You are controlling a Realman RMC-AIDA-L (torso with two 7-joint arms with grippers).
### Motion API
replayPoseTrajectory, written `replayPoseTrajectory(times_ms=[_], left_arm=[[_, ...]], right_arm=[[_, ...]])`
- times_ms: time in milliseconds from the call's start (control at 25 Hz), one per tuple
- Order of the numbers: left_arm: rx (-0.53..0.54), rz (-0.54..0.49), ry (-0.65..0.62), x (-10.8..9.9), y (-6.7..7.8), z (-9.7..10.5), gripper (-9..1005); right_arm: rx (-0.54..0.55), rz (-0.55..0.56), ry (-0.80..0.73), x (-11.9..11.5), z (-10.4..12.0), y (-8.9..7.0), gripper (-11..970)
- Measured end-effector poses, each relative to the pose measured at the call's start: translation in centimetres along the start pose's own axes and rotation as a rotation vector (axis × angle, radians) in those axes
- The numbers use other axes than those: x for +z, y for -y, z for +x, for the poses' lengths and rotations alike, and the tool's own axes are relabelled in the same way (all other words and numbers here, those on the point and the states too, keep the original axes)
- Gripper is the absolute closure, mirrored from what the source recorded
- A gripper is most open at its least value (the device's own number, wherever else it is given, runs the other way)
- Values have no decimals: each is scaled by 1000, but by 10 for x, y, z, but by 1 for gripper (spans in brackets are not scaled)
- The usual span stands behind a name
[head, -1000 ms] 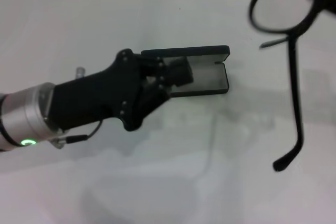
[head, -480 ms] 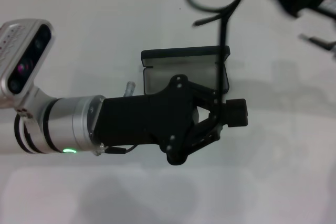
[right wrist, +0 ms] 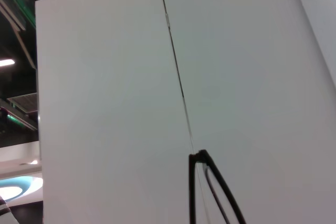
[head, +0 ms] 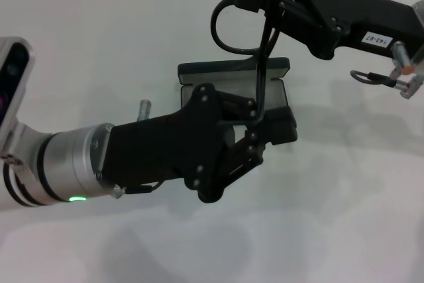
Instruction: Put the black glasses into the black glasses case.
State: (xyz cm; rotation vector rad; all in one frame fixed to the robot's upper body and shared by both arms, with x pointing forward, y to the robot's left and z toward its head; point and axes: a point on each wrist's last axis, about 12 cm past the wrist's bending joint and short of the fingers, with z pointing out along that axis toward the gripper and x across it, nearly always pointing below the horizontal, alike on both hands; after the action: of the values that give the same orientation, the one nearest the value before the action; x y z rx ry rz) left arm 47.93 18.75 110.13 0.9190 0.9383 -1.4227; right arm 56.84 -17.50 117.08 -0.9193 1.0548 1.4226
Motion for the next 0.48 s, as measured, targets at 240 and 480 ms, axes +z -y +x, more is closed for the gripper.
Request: replayPoseTrajectory(times_ms=[240, 480], left_arm=[[10, -23, 22, 0, -2, -2, 932], [14, -50, 41, -3, -4, -5, 932]], right_arm=[[5, 28, -29, -1, 5, 2, 849], [-20, 45, -57, 3, 7, 6, 849]])
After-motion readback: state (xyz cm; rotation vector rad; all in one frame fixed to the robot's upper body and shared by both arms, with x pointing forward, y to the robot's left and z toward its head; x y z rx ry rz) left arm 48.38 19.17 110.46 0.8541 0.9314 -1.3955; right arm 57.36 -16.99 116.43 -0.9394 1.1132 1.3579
